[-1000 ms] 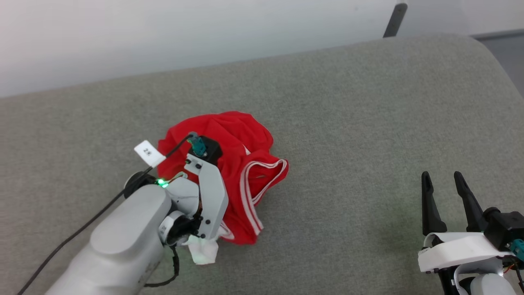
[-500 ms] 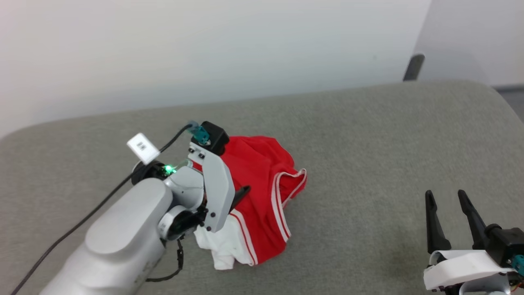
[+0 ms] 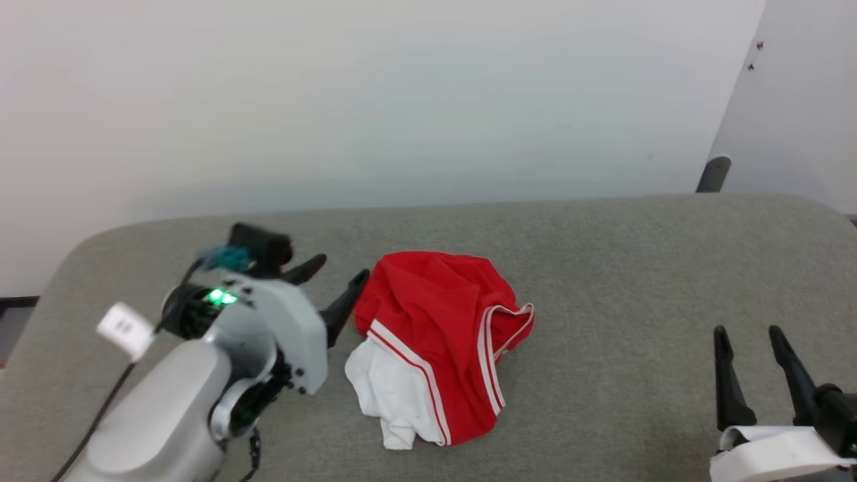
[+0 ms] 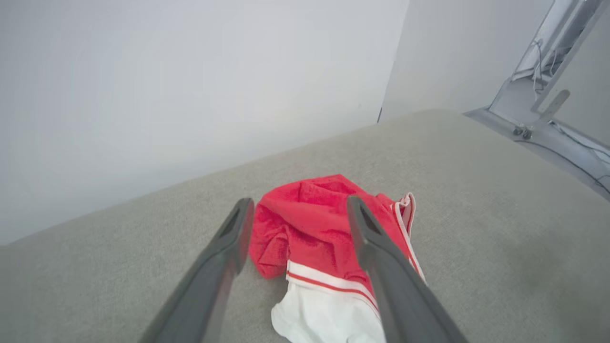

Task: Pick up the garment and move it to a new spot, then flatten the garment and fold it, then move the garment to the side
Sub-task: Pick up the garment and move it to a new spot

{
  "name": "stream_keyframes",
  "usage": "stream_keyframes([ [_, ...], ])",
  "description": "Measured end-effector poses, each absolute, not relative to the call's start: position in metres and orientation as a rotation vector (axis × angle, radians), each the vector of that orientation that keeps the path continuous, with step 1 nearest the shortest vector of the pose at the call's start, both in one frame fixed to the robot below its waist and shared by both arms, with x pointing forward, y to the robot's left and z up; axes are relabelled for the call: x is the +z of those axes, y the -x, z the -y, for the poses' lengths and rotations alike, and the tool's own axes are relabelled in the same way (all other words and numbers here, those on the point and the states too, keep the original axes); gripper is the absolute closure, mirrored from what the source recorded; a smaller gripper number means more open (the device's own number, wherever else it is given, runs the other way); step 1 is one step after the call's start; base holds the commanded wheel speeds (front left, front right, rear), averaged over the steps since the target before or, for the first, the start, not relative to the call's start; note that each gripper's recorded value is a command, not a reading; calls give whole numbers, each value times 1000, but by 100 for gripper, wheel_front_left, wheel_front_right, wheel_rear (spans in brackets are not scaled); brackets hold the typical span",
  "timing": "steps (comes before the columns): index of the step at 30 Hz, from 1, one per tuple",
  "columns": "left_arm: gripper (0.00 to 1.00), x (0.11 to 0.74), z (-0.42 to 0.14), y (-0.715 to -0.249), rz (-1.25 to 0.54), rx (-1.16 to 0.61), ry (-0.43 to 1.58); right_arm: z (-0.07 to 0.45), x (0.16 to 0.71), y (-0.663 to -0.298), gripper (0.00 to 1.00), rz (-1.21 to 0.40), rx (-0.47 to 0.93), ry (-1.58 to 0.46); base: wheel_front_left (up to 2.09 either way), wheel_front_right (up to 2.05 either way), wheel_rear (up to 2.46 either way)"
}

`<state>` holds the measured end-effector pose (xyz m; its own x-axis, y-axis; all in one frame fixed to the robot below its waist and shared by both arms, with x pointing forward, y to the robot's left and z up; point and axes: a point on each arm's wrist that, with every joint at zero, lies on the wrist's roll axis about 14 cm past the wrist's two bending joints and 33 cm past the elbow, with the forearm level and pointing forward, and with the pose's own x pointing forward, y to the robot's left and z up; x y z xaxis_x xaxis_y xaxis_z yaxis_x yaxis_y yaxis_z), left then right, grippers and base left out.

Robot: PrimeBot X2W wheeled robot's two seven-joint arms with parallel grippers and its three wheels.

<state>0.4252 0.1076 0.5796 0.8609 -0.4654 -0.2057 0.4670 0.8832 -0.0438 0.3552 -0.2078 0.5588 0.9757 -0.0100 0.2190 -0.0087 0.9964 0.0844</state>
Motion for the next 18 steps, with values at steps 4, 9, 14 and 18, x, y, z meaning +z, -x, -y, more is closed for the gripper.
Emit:
stream_keyframes([
  [4,0,595,-133,-419,-82,-423,30,208,563,-353,0,231,2,-81,0,0,0],
  [9,0,605,-168,-411,41,-332,67,211,564,-351,0,235,0,-71,0,0,0],
  [14,0,598,-197,-395,113,-257,89,211,563,-351,0,238,2,-65,0,0,0],
  [18,0,587,-225,-383,135,-166,103,210,561,-352,0,235,7,-62,0,0,0],
])
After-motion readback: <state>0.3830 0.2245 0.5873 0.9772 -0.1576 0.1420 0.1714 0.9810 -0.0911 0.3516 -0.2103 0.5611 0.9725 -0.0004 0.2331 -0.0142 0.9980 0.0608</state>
